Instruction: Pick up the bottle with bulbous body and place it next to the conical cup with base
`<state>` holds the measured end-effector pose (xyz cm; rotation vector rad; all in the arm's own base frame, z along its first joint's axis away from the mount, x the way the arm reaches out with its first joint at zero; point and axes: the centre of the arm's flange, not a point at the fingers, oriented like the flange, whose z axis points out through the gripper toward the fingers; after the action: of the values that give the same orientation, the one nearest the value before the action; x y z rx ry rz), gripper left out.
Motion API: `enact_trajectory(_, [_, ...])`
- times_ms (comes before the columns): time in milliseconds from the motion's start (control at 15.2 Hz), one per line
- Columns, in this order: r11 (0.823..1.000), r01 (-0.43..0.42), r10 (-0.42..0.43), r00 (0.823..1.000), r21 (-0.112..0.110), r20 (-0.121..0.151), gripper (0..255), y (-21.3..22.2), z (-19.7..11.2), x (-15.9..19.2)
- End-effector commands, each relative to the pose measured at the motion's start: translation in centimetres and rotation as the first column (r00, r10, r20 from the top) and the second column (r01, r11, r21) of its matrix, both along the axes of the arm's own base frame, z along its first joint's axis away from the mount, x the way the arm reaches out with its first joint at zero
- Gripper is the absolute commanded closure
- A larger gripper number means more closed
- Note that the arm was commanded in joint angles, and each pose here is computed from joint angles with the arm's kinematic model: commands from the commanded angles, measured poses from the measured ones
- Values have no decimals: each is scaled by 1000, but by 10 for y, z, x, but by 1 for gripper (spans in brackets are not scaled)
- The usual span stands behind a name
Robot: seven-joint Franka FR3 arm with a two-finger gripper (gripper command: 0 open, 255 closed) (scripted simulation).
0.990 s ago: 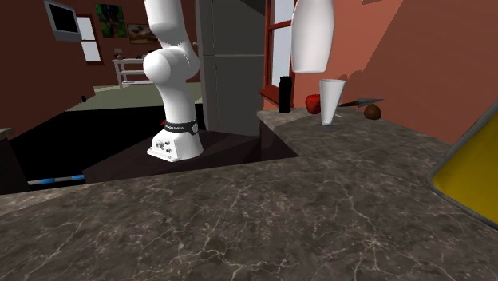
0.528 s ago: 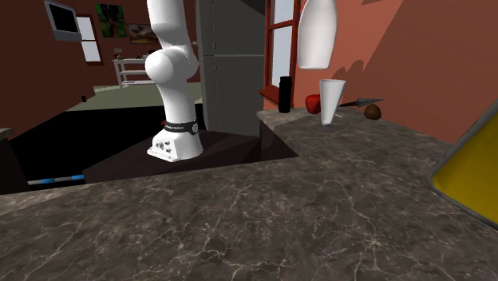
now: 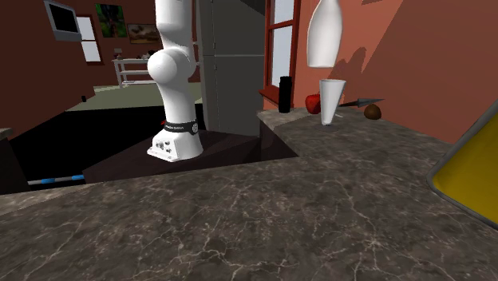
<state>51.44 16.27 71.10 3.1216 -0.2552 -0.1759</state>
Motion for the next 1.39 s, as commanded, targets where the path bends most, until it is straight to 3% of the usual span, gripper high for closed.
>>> enact_trajectory(0, [1000,1,-1,1000,0,1,255,29,2,3])
enact_trajectory(198, [1000,1,-1,1000,0,1,255,71,2,9])
enact_trajectory(1320, [1000,1,-1,1000,0,1,255,71,-88,9])
